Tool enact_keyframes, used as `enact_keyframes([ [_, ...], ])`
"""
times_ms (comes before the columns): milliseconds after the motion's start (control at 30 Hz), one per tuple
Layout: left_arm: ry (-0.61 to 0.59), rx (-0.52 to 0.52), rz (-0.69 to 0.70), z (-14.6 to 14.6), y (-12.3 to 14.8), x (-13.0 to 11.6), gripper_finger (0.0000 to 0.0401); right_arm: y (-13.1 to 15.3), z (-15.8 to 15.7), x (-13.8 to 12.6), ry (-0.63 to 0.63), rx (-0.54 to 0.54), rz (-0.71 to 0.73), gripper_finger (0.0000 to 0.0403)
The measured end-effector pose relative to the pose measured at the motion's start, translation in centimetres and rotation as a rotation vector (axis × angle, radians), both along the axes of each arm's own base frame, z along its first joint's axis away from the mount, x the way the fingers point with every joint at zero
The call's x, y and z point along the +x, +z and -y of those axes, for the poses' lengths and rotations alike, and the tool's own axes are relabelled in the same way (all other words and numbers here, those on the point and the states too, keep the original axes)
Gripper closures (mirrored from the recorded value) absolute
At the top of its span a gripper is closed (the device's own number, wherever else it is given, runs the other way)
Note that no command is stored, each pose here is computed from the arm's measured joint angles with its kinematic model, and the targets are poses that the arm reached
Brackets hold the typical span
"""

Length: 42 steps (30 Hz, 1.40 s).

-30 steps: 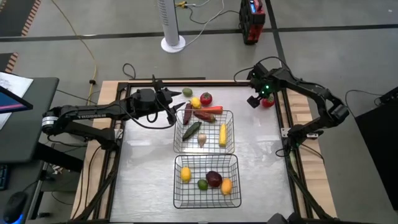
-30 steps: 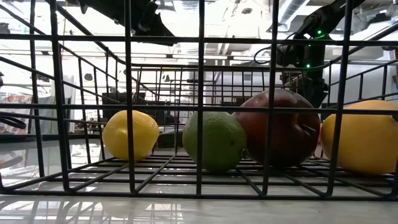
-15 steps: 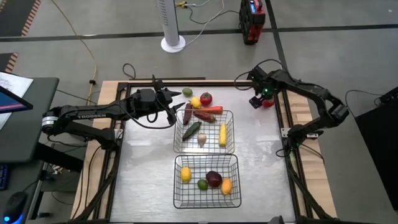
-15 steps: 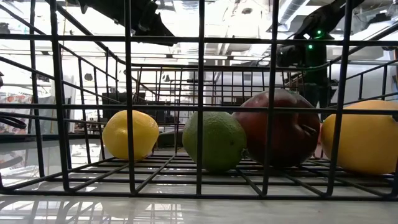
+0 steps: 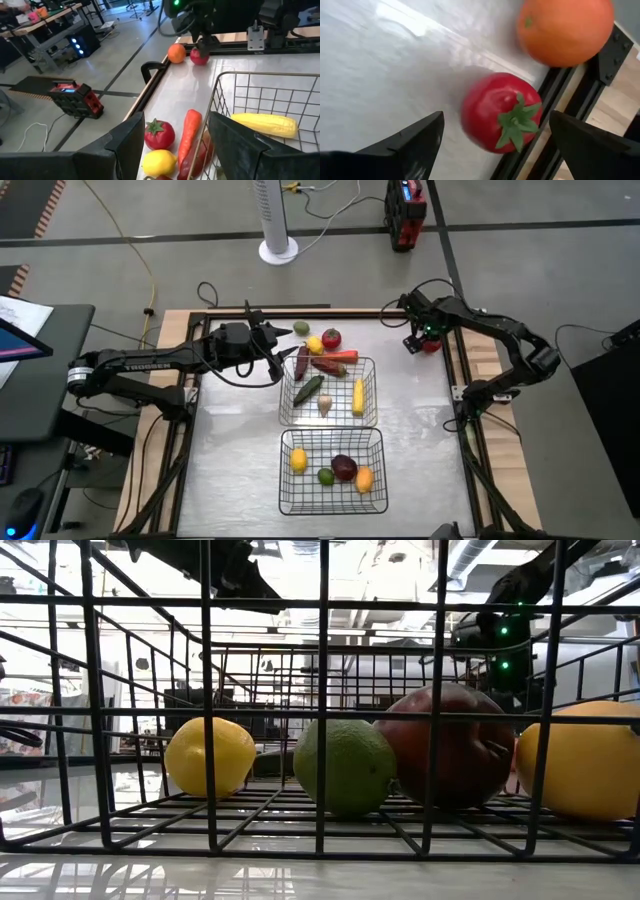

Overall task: Sort produce into baskets
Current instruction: Put the tomato into the bottom wire basket

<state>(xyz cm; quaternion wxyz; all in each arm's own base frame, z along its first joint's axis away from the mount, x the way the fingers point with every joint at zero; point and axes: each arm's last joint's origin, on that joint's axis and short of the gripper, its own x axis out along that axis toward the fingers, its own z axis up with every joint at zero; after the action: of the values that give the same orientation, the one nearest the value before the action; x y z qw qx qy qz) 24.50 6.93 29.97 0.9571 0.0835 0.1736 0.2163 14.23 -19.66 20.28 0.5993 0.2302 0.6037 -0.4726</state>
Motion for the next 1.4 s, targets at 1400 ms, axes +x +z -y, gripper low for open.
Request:
enact_keyframes([
  [1400,-0.007,-0.008,-0.022,0.1,-0.2,0.0,0.0193,-3.5,-3.6,2.4,0.218,0.287,-0.41,0.0027],
])
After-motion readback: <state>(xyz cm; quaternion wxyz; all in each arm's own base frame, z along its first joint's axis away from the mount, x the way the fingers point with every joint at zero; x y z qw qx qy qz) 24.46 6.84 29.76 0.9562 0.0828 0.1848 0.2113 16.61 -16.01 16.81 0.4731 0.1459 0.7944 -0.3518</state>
